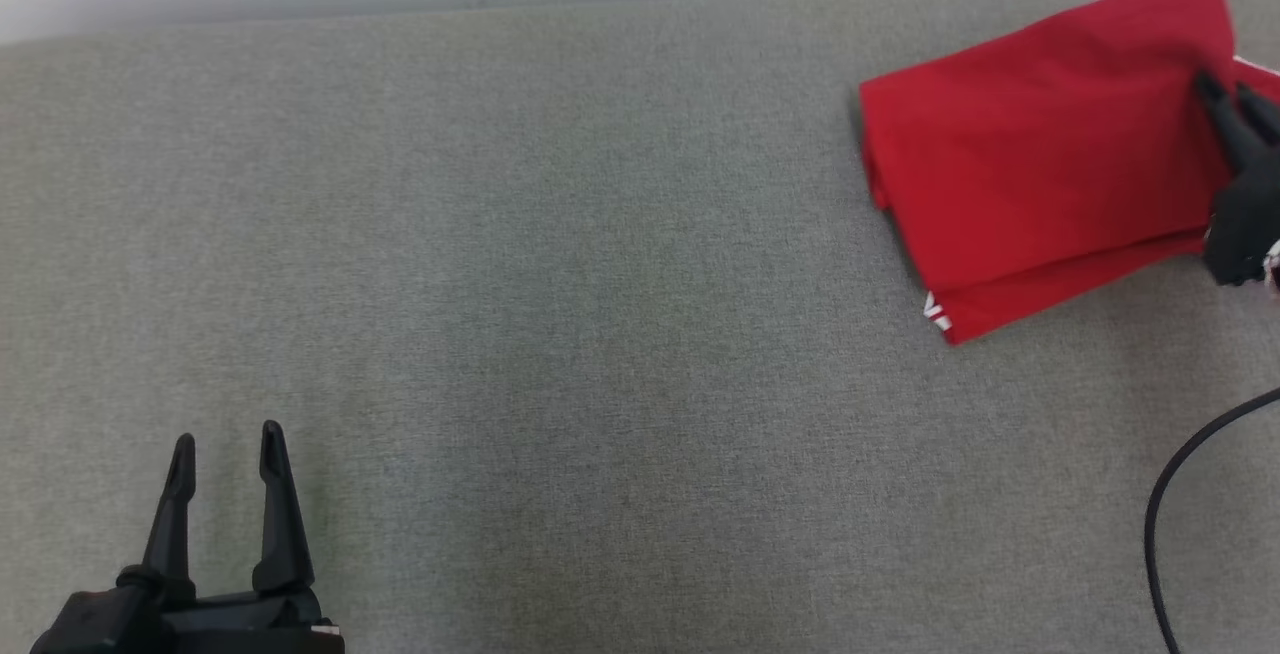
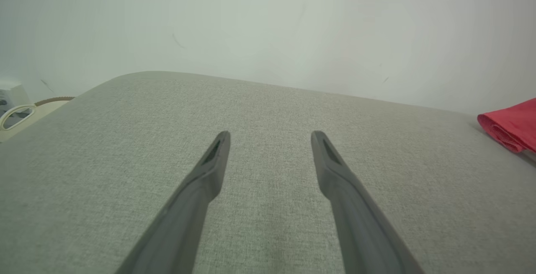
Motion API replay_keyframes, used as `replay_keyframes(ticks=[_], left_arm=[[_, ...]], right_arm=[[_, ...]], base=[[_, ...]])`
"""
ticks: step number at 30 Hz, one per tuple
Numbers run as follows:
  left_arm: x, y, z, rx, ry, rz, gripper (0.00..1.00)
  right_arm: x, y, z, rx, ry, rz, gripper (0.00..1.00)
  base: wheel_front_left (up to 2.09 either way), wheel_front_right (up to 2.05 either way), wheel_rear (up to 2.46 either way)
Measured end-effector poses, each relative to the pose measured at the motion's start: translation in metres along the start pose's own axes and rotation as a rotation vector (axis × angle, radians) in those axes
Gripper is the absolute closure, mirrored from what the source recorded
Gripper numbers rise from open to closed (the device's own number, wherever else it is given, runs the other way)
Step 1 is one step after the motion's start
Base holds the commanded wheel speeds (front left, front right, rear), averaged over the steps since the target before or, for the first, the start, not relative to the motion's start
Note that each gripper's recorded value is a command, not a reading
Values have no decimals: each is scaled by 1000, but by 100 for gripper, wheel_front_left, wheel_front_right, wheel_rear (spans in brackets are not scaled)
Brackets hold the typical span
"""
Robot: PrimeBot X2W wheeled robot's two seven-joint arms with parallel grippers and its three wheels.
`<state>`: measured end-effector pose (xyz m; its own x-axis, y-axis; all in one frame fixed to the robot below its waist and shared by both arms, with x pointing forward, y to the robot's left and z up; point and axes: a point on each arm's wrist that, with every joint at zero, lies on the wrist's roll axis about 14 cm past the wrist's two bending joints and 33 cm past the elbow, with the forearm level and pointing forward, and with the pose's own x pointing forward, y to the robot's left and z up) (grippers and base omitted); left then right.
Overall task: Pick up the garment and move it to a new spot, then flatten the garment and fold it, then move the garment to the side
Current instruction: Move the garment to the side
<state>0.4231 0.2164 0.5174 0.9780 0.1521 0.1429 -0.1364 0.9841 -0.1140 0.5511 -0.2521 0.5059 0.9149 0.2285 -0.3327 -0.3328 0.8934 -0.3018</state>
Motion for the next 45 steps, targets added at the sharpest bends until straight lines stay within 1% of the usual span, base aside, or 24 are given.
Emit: replay_keyframes(ticks=[6,12,16,19,24,29,34,35,36,37,38,41,44,45], left_arm=[[8,-5,-5,9,0,-15,0],[15,-8,-8,27,-2,-31,0],[17,-5,-10,39,-3,-28,0],[18,-3,-11,44,-3,-22,0],[20,-3,-16,49,6,-22,0],[20,-2,-18,53,10,-22,0],[21,-1,-19,55,13,-22,0],[21,-1,-20,55,14,-22,0],[21,-1,-20,56,15,-22,0],[21,-1,-20,56,16,-21,0],[21,-1,-20,57,16,-20,0],[21,1,-19,58,12,-16,0],[20,2,-16,57,9,-10,0],[19,3,-15,58,6,-6,0]], right_arm=[[-6,-45,-6,-38,48,-93,100],[-11,-81,-5,-55,77,-168,100],[-16,-101,-12,-66,111,-213,100],[-16,-106,-19,-73,136,-221,100],[-13,-108,-21,-70,138,-227,100],[-15,-112,-35,-77,184,-241,100],[-13,-111,-44,-57,221,-248,100],[-12,-111,-44,-68,214,-248,95],[-12,-113,-43,-74,211,-252,58],[-12,-115,-45,-77,221,-258,27],[-14,-116,-49,-86,238,-263,0],[-19,-123,-56,-95,276,-287,0],[-20,-127,-48,-102,256,-302,0],[-18,-127,-40,-104,224,-304,0]], base=[[0,0,0],[0,0,0],[0,0,0],[0,0,0],[0,0,0],[0,0,0],[0,0,0],[0,0,0],[0,0,0],[0,0,0],[0,0,0],[0,0,0],[0,0,0],[0,0,0]])
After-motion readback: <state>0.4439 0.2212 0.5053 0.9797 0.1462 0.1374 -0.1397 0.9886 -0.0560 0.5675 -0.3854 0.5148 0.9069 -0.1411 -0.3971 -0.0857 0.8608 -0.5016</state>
